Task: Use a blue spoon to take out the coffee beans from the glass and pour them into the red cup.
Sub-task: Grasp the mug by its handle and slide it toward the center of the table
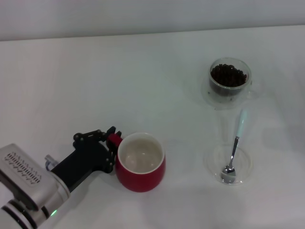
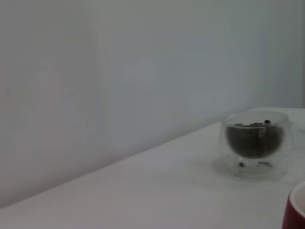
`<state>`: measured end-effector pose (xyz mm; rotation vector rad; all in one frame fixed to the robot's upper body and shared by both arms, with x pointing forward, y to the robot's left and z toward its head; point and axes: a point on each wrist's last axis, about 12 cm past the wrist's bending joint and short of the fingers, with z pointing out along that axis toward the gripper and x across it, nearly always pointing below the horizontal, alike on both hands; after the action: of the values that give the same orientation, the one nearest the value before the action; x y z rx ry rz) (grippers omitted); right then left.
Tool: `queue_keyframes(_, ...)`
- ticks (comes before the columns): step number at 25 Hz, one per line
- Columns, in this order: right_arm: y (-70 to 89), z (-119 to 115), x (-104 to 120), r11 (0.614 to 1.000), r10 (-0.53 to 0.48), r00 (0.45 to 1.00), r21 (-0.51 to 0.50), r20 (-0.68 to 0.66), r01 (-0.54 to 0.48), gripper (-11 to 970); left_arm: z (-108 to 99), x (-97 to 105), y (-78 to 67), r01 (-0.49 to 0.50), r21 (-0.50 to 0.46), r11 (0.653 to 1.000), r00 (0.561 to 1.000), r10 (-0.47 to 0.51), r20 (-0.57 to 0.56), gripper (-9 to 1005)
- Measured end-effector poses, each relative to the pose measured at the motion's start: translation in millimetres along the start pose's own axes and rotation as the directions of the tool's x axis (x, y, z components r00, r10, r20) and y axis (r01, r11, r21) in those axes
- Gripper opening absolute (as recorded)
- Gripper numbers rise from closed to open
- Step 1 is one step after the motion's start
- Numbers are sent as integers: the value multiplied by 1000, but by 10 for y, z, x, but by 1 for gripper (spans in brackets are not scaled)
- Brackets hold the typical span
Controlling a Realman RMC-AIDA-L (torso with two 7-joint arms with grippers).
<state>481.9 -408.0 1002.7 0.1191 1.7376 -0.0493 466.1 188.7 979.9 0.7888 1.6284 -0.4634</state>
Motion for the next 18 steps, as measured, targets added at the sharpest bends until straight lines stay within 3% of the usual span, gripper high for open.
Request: queue_keyframes(18, 0, -1, -27, 1000, 0, 1000, -2, 23, 0, 866, 422, -228, 83, -96, 93, 991, 995, 98, -21, 100)
